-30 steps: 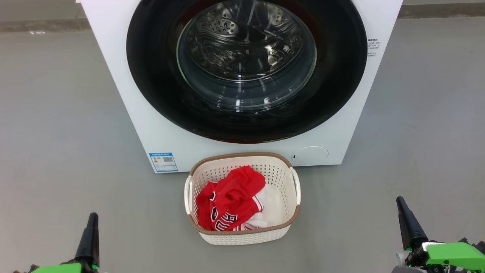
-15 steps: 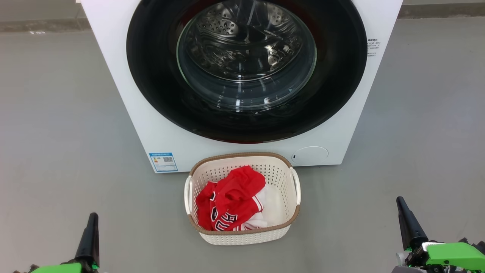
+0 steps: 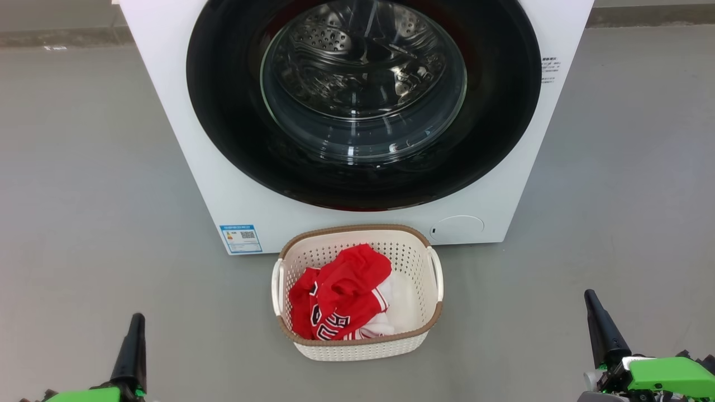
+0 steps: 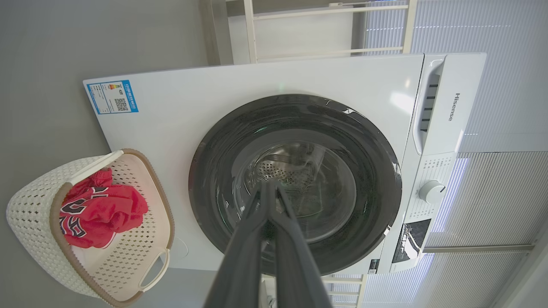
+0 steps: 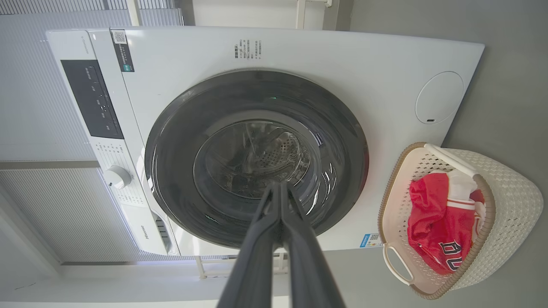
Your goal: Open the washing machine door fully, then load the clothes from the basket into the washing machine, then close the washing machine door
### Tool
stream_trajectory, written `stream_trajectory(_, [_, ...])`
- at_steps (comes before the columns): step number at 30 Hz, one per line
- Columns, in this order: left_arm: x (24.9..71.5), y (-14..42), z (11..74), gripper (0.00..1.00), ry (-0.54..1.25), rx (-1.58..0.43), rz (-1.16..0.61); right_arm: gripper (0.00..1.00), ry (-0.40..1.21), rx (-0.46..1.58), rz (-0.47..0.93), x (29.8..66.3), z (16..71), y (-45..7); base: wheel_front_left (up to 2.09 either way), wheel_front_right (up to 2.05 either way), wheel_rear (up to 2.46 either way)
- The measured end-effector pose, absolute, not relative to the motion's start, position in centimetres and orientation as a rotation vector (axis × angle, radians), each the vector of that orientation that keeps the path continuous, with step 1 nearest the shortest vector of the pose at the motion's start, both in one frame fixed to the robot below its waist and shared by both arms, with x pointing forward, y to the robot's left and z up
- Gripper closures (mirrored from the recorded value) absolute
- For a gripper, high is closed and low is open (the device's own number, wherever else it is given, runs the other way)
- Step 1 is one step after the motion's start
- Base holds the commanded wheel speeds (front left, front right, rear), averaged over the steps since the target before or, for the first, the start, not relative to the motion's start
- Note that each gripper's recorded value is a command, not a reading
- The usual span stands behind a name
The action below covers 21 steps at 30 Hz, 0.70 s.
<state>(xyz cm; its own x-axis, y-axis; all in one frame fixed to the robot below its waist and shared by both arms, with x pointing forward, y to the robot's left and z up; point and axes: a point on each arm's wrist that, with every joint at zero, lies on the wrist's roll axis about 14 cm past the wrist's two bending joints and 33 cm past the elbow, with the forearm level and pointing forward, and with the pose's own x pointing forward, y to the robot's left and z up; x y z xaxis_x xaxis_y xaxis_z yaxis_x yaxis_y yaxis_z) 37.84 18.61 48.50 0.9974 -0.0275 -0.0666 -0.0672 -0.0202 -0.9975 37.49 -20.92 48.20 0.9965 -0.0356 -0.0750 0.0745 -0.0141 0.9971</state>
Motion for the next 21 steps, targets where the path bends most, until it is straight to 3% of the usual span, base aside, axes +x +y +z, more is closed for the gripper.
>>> stream_trajectory(1, [37.8, 18.6, 48.5, 0.0, 0.074, -1.591, 0.032, 0.0, 0.03, 1.583, -0.087, 37.5, 48.2, -20.9, 0.0, 0.0, 0.0])
stream_trajectory(8, [36.2, 17.8, 45.3, 0.0, 0.15, -1.619, 0.107, 0.0, 0.095, 1.599, -0.16, 36.2, 45.3, -20.6, 0.0, 0.0, 0.0])
stream_trajectory(21, [36.4, 18.3, 46.1, 0.0, 0.105, -1.612, 0.111, 0.0, 0.081, 1.594, -0.138, 36.6, 46.1, -20.1, 0.0, 0.0, 0.0])
